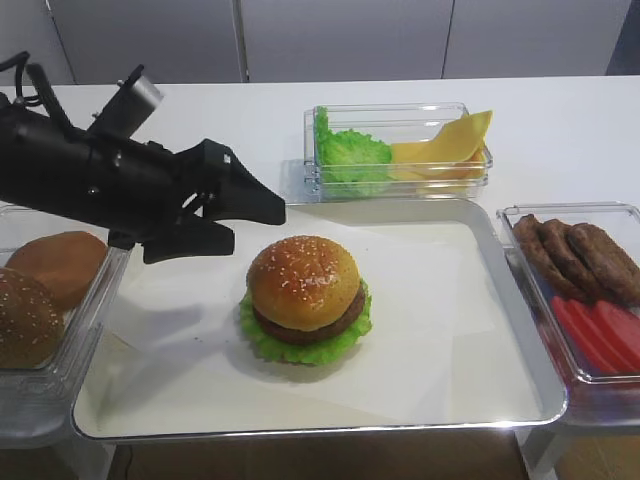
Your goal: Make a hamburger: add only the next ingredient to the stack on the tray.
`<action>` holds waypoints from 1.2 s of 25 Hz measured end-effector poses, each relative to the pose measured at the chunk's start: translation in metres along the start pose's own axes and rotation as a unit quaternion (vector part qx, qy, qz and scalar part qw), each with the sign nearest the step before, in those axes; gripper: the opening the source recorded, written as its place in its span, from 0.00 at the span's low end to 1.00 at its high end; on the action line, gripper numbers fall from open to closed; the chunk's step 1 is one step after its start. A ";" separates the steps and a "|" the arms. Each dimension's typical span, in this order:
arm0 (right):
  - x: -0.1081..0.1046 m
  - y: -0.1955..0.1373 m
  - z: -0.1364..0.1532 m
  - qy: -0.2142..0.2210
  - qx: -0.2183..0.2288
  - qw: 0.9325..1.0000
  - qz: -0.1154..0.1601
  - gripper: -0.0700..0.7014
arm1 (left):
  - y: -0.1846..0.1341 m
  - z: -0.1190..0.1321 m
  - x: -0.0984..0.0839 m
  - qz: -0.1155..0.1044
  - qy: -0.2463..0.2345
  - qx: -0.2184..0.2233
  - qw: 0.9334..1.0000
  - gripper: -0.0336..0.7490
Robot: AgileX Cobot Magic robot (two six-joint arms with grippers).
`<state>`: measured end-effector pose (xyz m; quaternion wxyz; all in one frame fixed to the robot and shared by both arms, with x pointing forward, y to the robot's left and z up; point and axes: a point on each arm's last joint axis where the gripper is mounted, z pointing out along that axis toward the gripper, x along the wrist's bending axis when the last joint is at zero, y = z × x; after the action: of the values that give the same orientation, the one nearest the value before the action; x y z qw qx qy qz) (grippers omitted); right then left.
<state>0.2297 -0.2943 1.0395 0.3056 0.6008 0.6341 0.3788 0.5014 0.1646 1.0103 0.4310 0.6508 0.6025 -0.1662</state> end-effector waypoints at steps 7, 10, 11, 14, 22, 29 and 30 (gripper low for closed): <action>0.000 0.000 0.000 0.000 0.000 1.000 0.000 0.32 | 0.006 -0.025 -0.006 0.055 0.107 0.024 0.992 0.75; 0.000 0.000 0.000 0.000 0.000 1.000 0.000 0.32 | 0.003 -0.044 -0.006 0.073 0.179 0.028 0.981 0.74; 0.000 0.000 0.000 0.000 0.000 1.000 0.000 0.32 | 0.001 -0.050 -0.005 0.079 0.203 0.032 0.976 0.74; 0.000 0.000 0.000 0.000 0.000 1.000 0.000 0.32 | -0.005 -0.071 -0.009 0.098 0.250 0.035 0.963 0.73; 0.000 0.000 0.000 0.000 0.000 1.000 0.000 0.32 | -0.033 -0.130 -0.027 0.116 0.338 0.021 0.934 0.68; 0.000 0.000 0.000 0.000 0.000 1.000 0.001 0.32 | -0.068 -0.184 -0.045 0.135 0.378 -0.037 0.915 0.64; 0.000 0.000 0.000 0.000 0.000 1.000 0.001 0.32 | -0.075 -0.191 -0.047 0.140 0.381 -0.048 0.913 0.64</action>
<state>0.2297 -0.2943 1.0395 0.3053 0.6014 0.6336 0.3791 0.3637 0.2727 1.1279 0.2184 0.7211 0.6307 0.1856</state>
